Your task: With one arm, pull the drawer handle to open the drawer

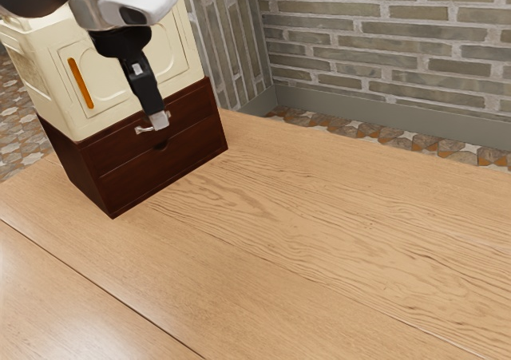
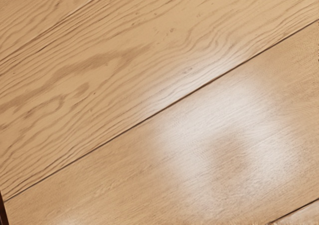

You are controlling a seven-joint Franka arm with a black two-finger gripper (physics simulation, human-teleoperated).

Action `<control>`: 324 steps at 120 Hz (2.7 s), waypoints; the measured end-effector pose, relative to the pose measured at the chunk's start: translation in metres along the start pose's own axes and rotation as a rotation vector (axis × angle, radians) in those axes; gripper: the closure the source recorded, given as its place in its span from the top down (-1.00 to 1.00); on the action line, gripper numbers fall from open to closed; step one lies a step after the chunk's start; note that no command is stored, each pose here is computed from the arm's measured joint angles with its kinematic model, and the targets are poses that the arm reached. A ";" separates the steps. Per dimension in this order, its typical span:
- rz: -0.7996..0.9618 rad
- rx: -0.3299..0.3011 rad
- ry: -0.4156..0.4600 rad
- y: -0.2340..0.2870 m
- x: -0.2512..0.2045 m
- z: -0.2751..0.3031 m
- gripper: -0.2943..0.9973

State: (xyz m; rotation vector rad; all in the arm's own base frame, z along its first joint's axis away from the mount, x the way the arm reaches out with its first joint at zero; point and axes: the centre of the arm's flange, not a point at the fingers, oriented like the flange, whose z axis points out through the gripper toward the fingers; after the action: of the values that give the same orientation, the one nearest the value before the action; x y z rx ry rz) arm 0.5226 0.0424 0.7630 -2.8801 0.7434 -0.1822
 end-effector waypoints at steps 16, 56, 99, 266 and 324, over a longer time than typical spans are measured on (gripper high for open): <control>0.032 -0.003 -0.020 -0.006 0.000 0.008 0.54; -0.103 0.013 -0.234 -0.119 -0.086 0.064 0.54; -0.152 0.018 -0.248 -0.148 -0.115 0.073 0.54; -0.235 0.303 -0.185 -0.185 -0.024 0.208 0.54; -0.214 0.365 -0.180 -0.197 -0.006 0.238 0.54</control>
State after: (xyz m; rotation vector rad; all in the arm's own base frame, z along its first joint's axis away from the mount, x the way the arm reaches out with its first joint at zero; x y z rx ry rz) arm 0.6477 0.2450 0.5660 -2.5756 0.3280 -0.0723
